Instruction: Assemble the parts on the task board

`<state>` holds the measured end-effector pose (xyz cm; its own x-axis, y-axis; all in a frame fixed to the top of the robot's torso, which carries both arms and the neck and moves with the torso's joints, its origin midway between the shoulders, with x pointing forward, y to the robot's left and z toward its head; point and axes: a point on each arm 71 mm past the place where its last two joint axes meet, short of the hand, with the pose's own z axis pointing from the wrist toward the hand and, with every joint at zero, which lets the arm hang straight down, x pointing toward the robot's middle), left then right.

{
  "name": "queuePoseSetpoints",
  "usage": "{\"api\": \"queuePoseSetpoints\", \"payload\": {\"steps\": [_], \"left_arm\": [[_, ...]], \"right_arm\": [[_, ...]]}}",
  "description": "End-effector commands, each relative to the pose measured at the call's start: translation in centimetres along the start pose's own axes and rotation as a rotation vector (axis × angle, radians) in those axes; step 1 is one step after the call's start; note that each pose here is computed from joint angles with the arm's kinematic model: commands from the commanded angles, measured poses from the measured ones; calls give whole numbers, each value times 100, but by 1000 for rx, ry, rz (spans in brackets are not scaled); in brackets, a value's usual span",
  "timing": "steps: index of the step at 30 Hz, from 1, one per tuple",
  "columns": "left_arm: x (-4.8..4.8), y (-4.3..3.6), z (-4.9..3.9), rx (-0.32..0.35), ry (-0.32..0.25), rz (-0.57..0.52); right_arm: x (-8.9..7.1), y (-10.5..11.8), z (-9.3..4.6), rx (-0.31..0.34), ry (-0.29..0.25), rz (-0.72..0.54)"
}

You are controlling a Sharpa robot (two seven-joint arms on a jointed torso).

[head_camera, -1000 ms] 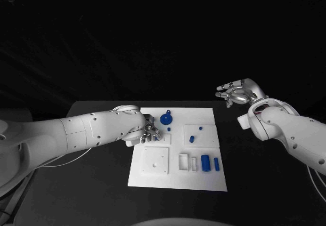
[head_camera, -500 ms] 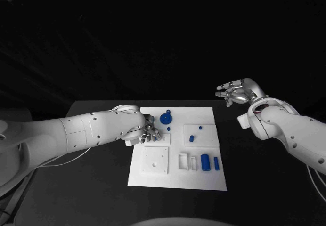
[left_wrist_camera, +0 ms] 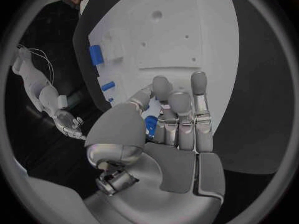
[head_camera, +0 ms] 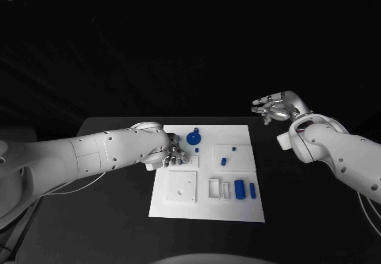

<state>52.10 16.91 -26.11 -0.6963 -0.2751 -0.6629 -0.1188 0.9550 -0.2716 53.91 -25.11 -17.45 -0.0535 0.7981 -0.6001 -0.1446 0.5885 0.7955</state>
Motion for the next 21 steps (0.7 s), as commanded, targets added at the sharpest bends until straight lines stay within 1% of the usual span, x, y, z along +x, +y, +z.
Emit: {"api": "queuePoseSetpoints", "payload": {"steps": [1, 8, 15, 21], "left_arm": [[18, 18, 8, 1, 16, 5], [-24, 19, -1, 5, 18, -5], [-101, -5, -28, 1, 56, 4], [-139, -18, -36, -9, 92, 13]], "right_arm": [[6, 3, 3, -2, 6, 3], [10, 0, 6, -1, 8, 3], [13, -9, 10, 2, 12, 2], [14, -16, 12, 6, 14, 2]]}}
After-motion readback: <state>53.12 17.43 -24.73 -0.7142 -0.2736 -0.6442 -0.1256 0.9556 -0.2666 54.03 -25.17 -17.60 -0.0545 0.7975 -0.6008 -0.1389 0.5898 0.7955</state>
